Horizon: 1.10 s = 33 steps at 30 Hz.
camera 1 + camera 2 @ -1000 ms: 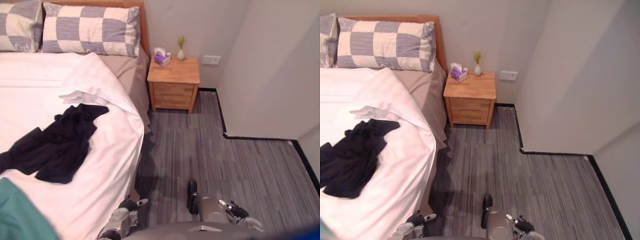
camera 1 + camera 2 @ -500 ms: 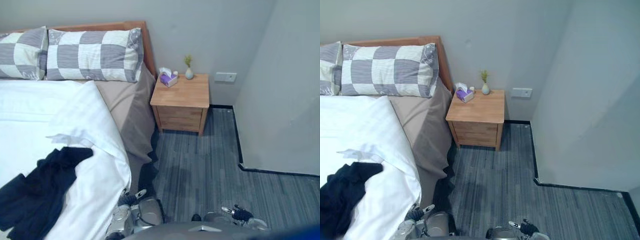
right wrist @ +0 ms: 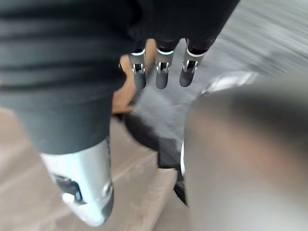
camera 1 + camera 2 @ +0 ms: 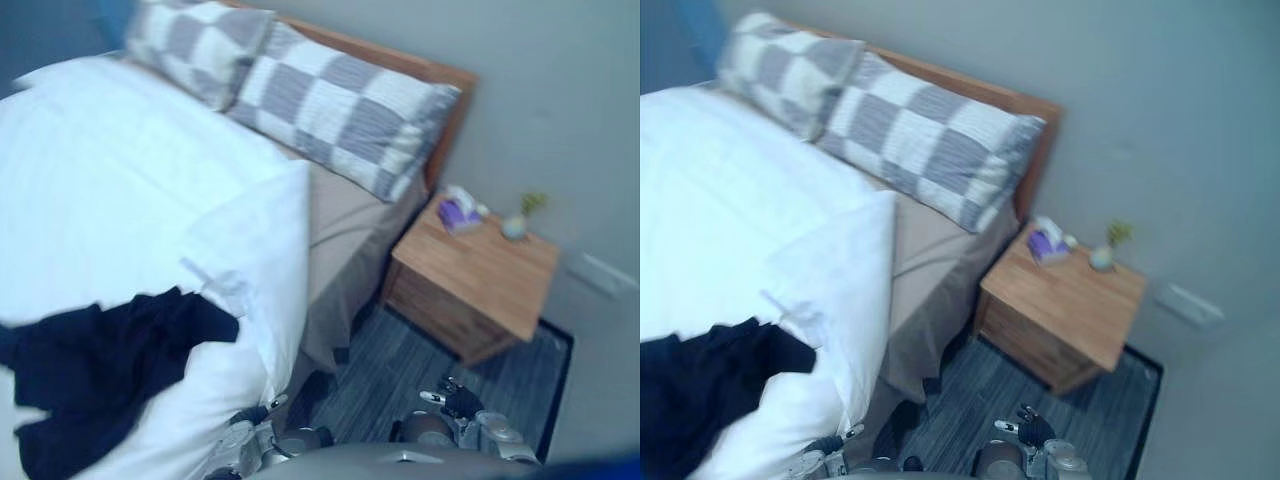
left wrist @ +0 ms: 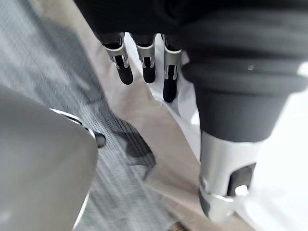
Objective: Tidy the bed and pick cloth on bed and put in laundry
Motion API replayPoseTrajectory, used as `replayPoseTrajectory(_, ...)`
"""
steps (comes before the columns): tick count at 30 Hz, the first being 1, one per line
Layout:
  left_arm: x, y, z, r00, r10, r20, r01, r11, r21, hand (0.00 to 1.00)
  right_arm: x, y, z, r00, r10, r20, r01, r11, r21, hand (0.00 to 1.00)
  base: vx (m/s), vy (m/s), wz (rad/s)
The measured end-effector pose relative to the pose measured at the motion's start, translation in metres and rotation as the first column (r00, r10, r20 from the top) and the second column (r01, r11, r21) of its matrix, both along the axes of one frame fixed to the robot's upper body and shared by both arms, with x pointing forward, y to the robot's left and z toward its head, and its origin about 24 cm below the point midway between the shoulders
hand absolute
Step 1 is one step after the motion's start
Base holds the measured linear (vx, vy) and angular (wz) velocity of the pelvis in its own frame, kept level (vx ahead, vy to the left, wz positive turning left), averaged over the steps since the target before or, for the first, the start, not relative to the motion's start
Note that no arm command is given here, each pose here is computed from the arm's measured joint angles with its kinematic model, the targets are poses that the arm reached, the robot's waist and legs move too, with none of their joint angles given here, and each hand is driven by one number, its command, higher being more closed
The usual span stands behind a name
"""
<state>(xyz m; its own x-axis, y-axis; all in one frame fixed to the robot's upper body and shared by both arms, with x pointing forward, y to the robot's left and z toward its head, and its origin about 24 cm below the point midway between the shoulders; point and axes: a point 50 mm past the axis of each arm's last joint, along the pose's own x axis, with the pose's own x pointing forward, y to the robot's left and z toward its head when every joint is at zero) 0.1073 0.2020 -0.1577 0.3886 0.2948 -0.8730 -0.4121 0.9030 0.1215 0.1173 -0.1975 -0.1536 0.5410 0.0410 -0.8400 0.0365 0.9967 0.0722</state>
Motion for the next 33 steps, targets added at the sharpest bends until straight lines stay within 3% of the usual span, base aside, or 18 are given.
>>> replayPoseTrajectory(2, -0.001, 0.011, 0.003, 0.999, 0.044, 0.019, -0.044, 0.999, 0.027, 0.00, -0.012, 0.010, -0.005, 0.999, -0.009, -0.033, 0.010, 0.999, 0.033, 0.00, -0.04, -0.255, 1.92)
replayPoseTrajectory(4, -0.013, 0.001, -0.001, 0.992, 0.128, 0.008, -0.128, 0.992, -0.004, 0.00, -0.008, 0.000, -0.003, 0.999, 0.000, -0.036, 0.000, 1.000, 0.005, 0.00, 0.21, -0.280, 1.11)
replayPoseTrajectory(7, -0.018, -0.004, -0.002, 0.987, 0.161, 0.018, -0.161, 0.987, -0.007, 0.00, -0.003, 0.009, -0.003, 0.997, 0.045, -0.057, -0.043, 0.999, 0.029, 0.00, 0.29, -0.143, 0.99)
replayPoseTrajectory(15, -0.015, 0.006, 0.001, 0.994, 0.101, 0.052, -0.103, 0.994, 0.036, 0.00, -0.011, 0.020, -0.009, 0.993, 0.006, -0.116, 0.001, 0.998, 0.060, 0.00, 0.19, 0.093, 1.33)
replayPoseTrajectory(21, -0.015, 0.014, 0.003, 0.998, -0.056, 0.038, 0.053, 0.996, 0.076, 0.00, -0.019, 0.023, -0.011, 0.987, -0.090, -0.136, 0.105, 0.989, 0.105, 0.00, 0.05, 0.043, 0.31)
replayPoseTrajectory(26, -0.011, 0.007, 0.003, 0.986, -0.165, 0.039, 0.162, 0.984, 0.067, 0.00, -0.025, 0.017, -0.012, 0.950, -0.273, -0.153, 0.294, 0.945, 0.141, 0.00, -0.07, 0.022, 0.45)
replayPoseTrajectory(33, -0.011, 0.011, 0.002, 0.984, -0.176, 0.009, 0.175, 0.982, 0.065, 0.00, -0.043, 0.002, -0.015, 0.747, -0.622, -0.233, 0.656, 0.747, 0.106, 0.00, -0.10, 0.025, 0.00)
